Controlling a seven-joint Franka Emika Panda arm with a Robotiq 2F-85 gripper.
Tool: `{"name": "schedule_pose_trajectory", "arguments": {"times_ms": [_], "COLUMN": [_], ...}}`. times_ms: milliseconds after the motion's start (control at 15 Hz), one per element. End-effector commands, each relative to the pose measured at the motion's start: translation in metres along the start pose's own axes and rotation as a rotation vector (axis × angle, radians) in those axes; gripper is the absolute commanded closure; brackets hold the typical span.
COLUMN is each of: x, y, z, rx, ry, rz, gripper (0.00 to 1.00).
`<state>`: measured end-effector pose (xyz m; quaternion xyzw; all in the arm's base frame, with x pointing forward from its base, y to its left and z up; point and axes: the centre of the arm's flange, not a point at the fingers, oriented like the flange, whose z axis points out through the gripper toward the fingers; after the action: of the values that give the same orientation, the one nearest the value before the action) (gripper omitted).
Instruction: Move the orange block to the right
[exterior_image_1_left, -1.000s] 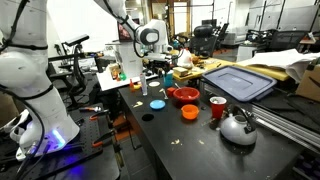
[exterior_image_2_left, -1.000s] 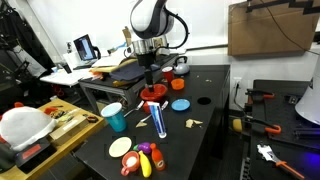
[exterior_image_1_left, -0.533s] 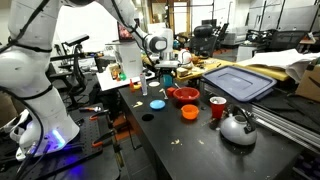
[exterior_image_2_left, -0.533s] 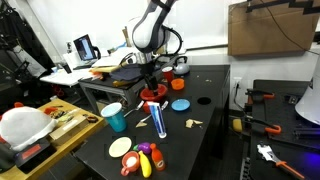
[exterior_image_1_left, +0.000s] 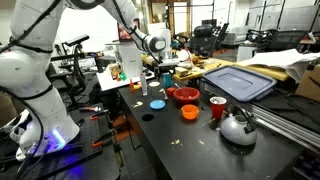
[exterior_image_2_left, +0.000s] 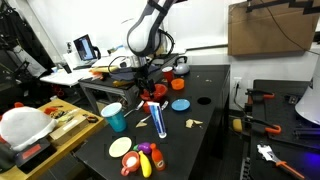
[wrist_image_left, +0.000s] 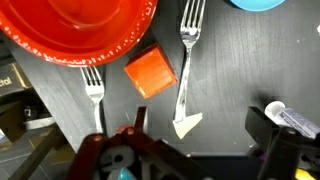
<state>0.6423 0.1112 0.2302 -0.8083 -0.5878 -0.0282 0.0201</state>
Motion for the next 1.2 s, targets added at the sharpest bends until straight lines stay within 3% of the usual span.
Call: {"name": "schedule_pose_trajectory", "arguments": {"times_ms": [0, 467, 1133], "x": [0.009, 0.009, 0.011], "y": [-0.002, -0.001, 0.025], "z": [-0.001, 0.037, 0.072], "rx": [-0.023, -0.052, -0.123], "ry": [0.004, -0.103, -0.161], "rz": [-0.115, -0.260, -0.348], "gripper": [0.00, 0.00, 0.00]}}
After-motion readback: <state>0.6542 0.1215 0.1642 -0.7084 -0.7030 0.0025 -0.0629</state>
